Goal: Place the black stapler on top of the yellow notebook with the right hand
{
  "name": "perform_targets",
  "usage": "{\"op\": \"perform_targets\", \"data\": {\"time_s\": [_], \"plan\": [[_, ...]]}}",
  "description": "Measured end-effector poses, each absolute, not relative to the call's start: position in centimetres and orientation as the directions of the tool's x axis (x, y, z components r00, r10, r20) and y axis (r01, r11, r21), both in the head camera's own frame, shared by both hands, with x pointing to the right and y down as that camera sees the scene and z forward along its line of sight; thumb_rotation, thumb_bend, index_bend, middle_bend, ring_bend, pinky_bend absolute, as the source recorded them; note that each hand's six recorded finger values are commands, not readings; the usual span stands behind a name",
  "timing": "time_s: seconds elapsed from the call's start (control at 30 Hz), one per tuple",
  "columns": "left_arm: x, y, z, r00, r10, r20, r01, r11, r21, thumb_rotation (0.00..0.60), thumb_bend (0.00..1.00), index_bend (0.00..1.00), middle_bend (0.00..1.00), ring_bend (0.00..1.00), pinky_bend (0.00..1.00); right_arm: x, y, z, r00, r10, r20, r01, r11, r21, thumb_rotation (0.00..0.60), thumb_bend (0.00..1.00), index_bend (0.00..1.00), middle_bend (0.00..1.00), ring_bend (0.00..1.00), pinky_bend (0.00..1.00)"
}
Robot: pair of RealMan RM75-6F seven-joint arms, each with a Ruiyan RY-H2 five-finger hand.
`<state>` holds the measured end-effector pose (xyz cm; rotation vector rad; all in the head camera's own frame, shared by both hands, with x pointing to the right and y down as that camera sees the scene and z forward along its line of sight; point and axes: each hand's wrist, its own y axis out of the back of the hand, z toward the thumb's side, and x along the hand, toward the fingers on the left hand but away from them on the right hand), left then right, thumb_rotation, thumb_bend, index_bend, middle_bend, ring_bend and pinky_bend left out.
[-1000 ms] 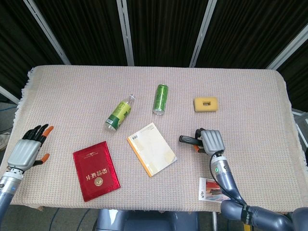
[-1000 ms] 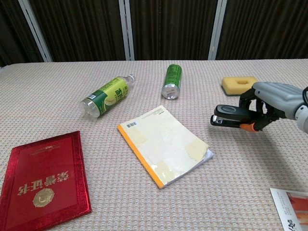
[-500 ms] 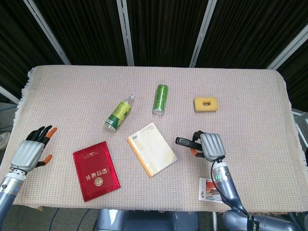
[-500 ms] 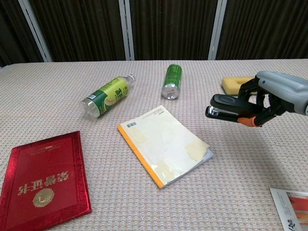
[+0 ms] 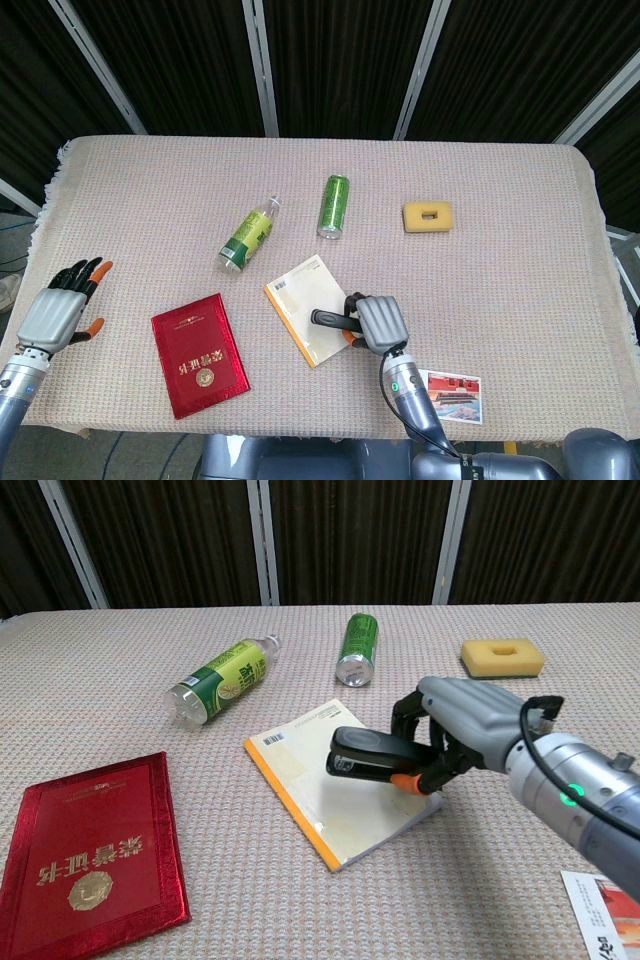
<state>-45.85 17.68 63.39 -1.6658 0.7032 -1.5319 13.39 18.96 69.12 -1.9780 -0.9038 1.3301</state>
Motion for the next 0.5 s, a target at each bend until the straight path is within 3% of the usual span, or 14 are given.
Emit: {"op": "perform_targets", "data": {"time_s": [0.5], "plan": [[-47.3, 17.2, 63.3, 0.097, -0.809, 0.58, 0.058, -0.577, -0.814, 0.6, 0.32, 0.0, 0.0, 0.0, 0.13, 9.5, 18.0, 72.1, 0.298, 0.765, -0.571, 0.186, -0.633, -0.751, 0.6, 0.41, 0.63, 0.46, 0.58, 0.75]]}}
